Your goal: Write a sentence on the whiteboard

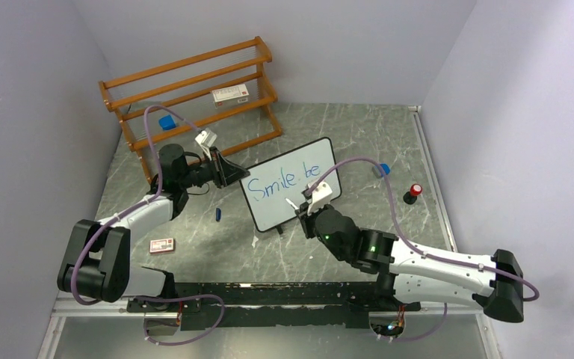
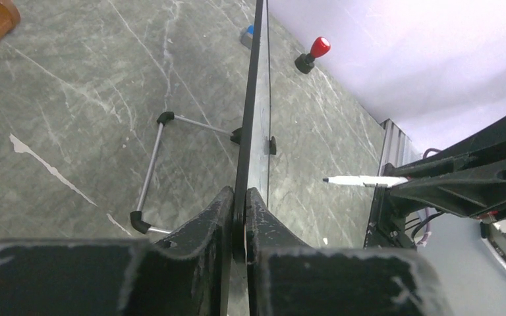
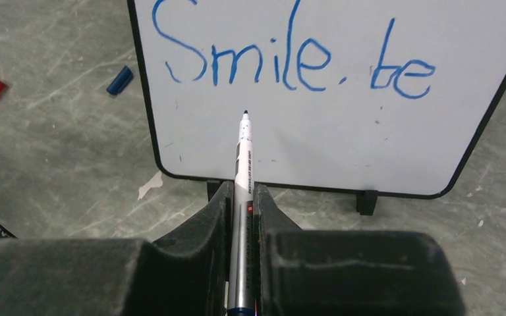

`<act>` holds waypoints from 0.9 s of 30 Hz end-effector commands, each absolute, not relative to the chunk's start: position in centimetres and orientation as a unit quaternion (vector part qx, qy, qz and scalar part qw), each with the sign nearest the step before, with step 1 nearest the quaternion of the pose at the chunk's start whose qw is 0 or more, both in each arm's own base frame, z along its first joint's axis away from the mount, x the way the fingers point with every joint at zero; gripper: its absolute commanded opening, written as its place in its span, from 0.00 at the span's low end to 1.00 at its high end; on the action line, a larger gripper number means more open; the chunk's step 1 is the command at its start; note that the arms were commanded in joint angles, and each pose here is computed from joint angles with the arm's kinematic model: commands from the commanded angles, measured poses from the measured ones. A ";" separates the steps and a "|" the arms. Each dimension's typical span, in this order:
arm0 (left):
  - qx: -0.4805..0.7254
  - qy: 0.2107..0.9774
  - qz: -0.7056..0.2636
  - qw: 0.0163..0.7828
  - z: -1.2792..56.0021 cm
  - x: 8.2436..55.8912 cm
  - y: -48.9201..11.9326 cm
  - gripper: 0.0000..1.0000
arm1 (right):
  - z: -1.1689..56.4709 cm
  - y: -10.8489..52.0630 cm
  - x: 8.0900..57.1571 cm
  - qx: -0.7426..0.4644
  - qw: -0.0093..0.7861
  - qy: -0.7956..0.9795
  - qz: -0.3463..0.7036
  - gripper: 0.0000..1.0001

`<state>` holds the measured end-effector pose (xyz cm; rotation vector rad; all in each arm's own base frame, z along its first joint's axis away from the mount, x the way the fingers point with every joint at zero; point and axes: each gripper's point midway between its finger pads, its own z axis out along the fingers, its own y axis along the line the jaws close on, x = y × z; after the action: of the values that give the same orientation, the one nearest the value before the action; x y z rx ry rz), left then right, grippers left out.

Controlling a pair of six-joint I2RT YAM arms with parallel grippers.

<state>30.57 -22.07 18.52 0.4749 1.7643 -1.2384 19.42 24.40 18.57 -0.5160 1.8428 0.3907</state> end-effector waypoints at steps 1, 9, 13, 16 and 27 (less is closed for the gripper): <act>0.230 0.714 -0.474 0.461 18.0 31.2 -21.6 0.13 | 18.3 24.6 19.2 -0.204 0.582 0.775 0.142 0.00; 0.260 0.711 -0.461 0.463 17.6 30.7 -21.5 0.05 | 16.8 26.9 17.7 -0.216 0.605 0.757 0.117 0.00; 0.263 0.712 -0.460 0.460 17.6 30.6 -21.5 0.05 | 15.7 28.1 17.6 -0.219 0.595 0.764 0.116 0.00; 0.265 0.712 -0.453 0.466 17.7 30.7 -21.3 0.05 | 14.8 28.3 17.8 -0.220 0.588 0.772 0.099 0.00; 0.268 0.711 -0.449 0.470 17.9 30.7 -21.2 0.05 | 13.9 29.0 18.2 -0.216 0.581 0.781 0.076 0.00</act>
<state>30.16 -21.92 18.35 0.6354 1.7420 -1.1698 17.53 28.53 12.26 -0.6083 1.8434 0.1697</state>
